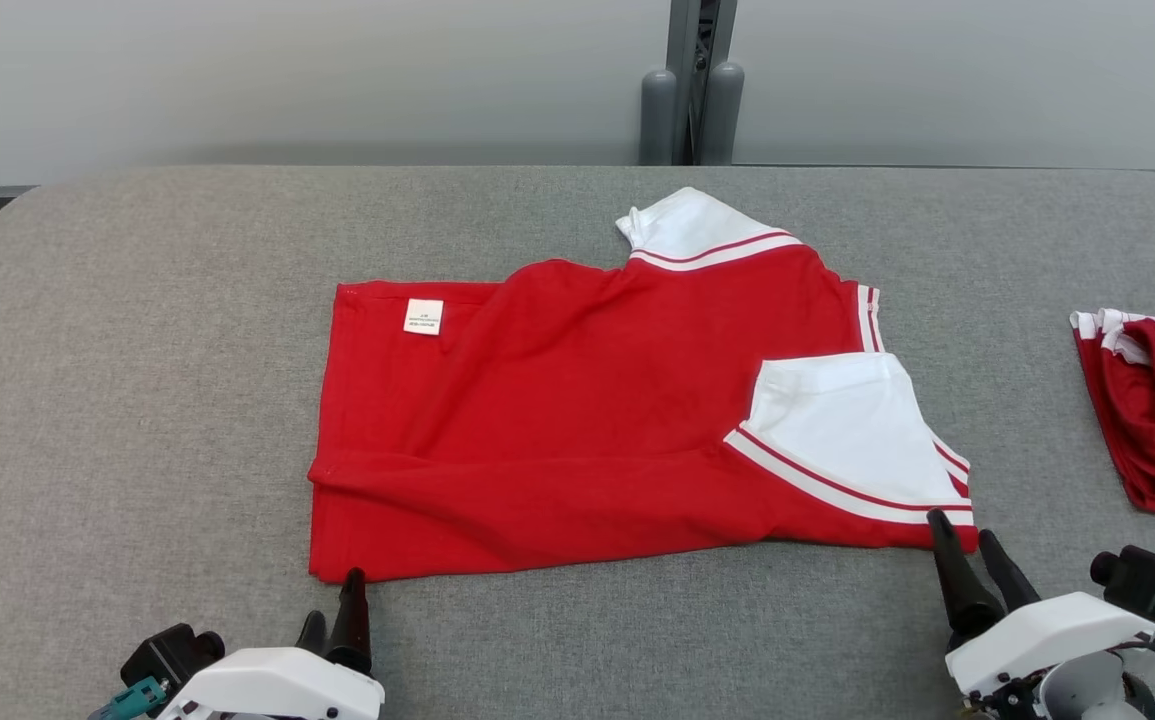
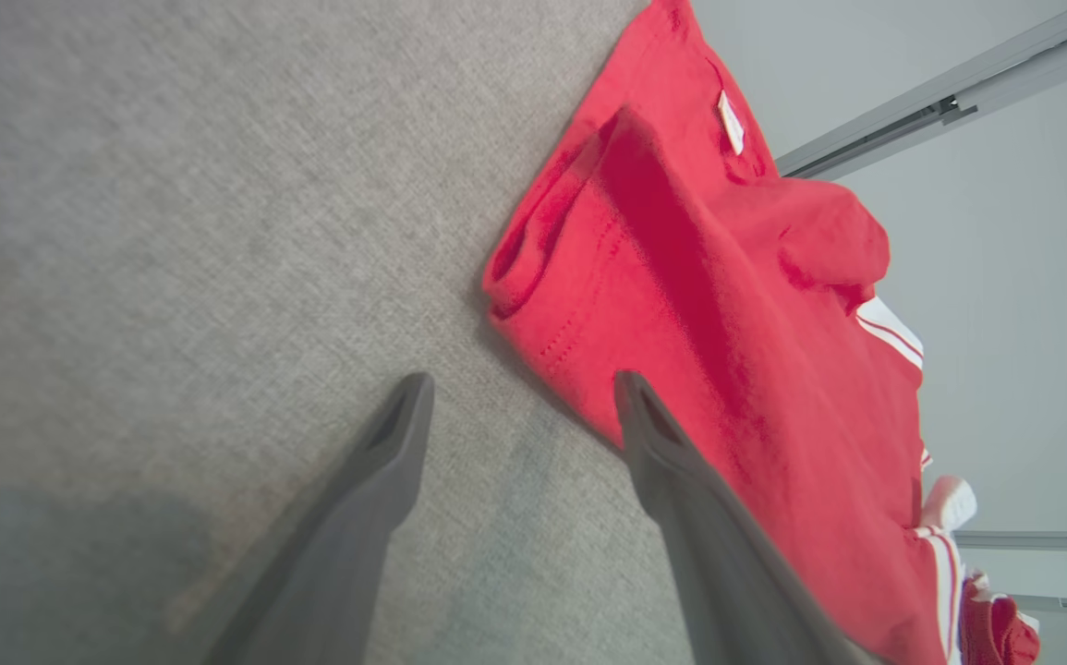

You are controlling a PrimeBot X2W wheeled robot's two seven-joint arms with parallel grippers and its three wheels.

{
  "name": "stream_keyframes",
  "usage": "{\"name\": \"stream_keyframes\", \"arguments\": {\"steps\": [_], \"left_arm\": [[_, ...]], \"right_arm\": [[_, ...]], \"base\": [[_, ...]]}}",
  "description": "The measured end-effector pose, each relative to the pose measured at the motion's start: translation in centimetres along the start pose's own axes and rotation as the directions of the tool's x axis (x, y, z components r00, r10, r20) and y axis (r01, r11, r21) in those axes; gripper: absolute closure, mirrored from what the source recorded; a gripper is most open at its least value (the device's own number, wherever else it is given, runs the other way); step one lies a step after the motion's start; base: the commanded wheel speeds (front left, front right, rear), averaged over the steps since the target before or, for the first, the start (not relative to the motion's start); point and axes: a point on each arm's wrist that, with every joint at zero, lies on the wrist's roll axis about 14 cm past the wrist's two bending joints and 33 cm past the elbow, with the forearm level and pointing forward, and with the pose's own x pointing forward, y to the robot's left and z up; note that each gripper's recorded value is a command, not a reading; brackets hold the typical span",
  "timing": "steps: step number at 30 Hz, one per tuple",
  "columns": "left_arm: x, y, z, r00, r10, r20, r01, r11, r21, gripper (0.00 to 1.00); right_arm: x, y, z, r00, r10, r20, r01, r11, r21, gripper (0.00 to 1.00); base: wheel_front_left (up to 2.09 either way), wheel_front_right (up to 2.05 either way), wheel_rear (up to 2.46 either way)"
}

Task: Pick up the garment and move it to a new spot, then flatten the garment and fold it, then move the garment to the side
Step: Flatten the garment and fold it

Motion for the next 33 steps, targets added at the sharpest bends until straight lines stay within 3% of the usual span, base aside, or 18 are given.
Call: {"name": "stream_keyframes", "arguments": {"steps": [17,24,25,26,27,29,30,33], "left_arm": [[2.2,-0.9,0.0,1.000,-0.020,-0.010,0.020,0.998,-0.057,0.00],[3.1,-1.4,-0.1,0.999,-0.044,-0.006,0.044,0.998,-0.046,0.38],[3.2,-1.5,-0.1,0.999,-0.049,-0.003,0.049,0.998,-0.049,0.51],[3.3,-1.6,0.0,0.999,-0.052,0.002,0.052,0.997,-0.056,0.57],[3.4,-1.6,0.1,0.998,-0.055,0.007,0.056,0.996,-0.063,0.71],[3.6,-1.8,0.2,0.997,-0.069,0.016,0.070,0.995,-0.066,1.00],[3.7,-1.9,0.1,0.997,-0.077,0.017,0.078,0.995,-0.068,1.00],[3.7,-2.2,0.3,0.994,-0.099,0.036,0.101,0.993,-0.064,1.00]], "right_arm": [[0.5,0.2,-2.3,0.995,-0.013,-0.094,0.024,0.993,0.116,0.00],[1.8,0.5,-2.6,0.993,-0.015,-0.121,0.037,0.982,0.183,0.00],[2.1,0.6,-2.6,0.992,-0.013,-0.122,0.036,0.982,0.184,0.07],[2.3,0.6,-2.5,0.993,-0.012,-0.121,0.035,0.981,0.190,0.20],[2.5,0.8,-2.4,0.993,-0.010,-0.118,0.032,0.981,0.193,0.48],[2.9,1.0,-2.4,0.993,-0.005,-0.117,0.028,0.982,0.189,0.65],[3.0,1.1,-2.4,0.994,-0.004,-0.113,0.024,0.983,0.183,0.70],[3.2,1.5,-2.3,0.995,0.002,-0.097,0.014,0.987,0.161,1.00]], "base": [[0.00,0.00,0.00],[0.00,0.00,0.00],[0.00,0.00,0.00],[0.00,0.00,0.00],[0.00,0.00,0.00],[0.00,0.00,0.00],[0.00,0.00,0.00],[0.00,0.00,0.00]]}}
